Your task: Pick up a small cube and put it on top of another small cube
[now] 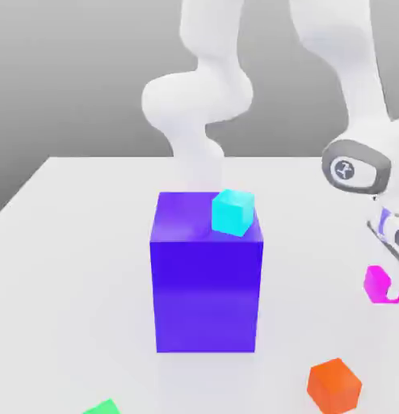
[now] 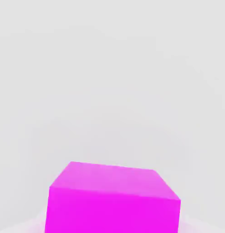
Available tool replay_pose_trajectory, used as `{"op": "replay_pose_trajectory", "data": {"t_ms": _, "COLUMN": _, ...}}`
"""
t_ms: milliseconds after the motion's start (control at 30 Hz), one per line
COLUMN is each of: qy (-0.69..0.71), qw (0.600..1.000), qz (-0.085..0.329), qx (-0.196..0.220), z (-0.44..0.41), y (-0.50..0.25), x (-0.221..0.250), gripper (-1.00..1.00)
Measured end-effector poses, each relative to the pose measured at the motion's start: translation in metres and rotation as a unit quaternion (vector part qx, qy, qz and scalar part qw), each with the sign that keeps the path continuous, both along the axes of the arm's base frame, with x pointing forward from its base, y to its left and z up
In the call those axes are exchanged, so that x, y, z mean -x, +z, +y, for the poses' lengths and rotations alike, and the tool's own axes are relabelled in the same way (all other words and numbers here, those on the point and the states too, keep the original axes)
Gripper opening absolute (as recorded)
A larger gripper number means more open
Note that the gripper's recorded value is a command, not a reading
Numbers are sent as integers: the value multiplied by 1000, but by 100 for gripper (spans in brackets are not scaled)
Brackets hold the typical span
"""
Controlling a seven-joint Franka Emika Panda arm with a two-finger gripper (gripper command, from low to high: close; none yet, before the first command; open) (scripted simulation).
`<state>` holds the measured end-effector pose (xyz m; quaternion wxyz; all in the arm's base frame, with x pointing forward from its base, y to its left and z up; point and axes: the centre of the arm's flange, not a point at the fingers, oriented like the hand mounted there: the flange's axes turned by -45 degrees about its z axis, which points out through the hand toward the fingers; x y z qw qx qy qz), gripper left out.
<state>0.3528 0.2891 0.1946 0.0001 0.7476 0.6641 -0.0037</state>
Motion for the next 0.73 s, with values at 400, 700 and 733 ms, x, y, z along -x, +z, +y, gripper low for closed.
{"op": "replay_pose_trajectory", "data": {"t_ms": 400, "qy": -463, "qw": 887, "qz": 2, "qx": 1, "z": -279, "y": 32, "x": -164, "gripper": -100}}
{"op": "replay_pose_trajectory", "data": {"t_ms": 700, "qy": -600, "qw": 800, "qz": -2, "qx": -1, "z": -396, "y": -7, "x": -184, "gripper": 100}}
{"op": "replay_pose_trajectory", "data": {"t_ms": 733, "qy": -600, "qw": 800, "qz": -2, "qx": -1, "z": -396, "y": -7, "x": -184, "gripper": 100}}
